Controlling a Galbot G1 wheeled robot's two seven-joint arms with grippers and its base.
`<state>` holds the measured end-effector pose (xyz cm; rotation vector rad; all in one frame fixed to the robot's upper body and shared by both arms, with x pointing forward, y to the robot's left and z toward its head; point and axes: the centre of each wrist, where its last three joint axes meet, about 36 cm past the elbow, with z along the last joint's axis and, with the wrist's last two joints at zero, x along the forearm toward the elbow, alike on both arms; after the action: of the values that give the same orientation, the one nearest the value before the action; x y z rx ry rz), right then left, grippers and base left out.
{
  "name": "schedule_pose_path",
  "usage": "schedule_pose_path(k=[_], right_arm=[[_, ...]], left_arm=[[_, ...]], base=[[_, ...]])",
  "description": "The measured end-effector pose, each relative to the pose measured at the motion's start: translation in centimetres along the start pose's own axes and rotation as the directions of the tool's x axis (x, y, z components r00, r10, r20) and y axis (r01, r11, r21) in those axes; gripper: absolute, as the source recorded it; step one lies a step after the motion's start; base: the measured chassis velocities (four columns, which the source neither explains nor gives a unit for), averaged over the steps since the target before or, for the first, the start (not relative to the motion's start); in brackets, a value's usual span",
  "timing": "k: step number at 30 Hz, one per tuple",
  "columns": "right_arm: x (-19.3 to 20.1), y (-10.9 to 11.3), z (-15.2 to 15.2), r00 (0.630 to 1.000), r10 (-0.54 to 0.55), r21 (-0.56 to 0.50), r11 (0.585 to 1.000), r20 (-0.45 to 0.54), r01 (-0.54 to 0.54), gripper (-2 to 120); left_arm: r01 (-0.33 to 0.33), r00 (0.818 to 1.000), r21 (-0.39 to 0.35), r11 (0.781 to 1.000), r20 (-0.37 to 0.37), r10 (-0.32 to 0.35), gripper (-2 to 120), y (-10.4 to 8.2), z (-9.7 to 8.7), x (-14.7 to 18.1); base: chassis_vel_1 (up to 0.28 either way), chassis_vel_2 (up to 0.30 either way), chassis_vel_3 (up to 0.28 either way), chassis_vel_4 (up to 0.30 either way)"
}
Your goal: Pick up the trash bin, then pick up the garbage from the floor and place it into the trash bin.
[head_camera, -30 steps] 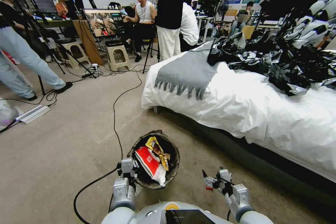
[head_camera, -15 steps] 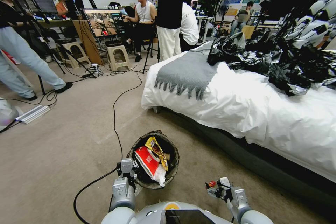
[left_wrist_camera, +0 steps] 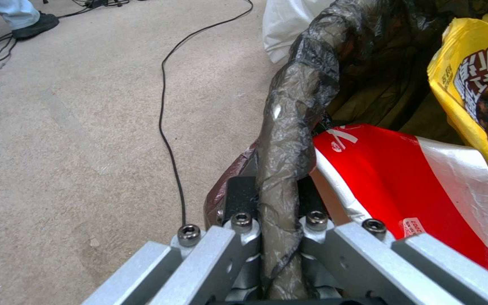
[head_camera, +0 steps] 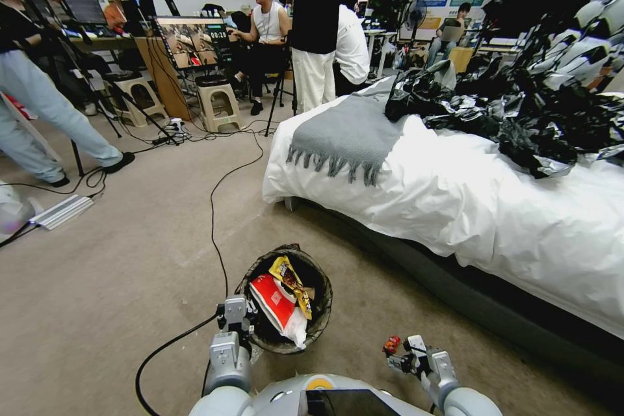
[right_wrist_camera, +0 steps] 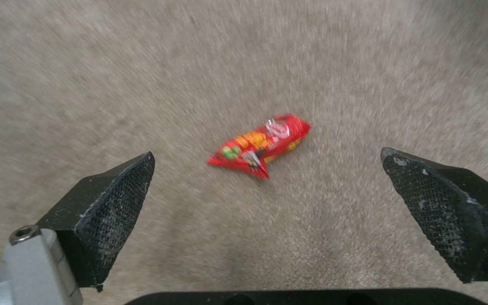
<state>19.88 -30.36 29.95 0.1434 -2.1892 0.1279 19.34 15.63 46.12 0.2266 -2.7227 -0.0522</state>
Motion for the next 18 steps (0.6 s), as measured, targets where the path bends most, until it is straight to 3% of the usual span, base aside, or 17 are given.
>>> schedule_pose_path(k=[18], right_arm=[[-2.6, -1.1, -0.4, 0.999, -0.002, -0.014, 1.0, 0.051, 0.003, 100]], left_arm=[[0.004, 1.0, -0.011, 1.0, -0.008, -0.004, 0, -0.2, 0.3, 0.3]], base=[[0.0, 0.0, 0.0, 0.0]])
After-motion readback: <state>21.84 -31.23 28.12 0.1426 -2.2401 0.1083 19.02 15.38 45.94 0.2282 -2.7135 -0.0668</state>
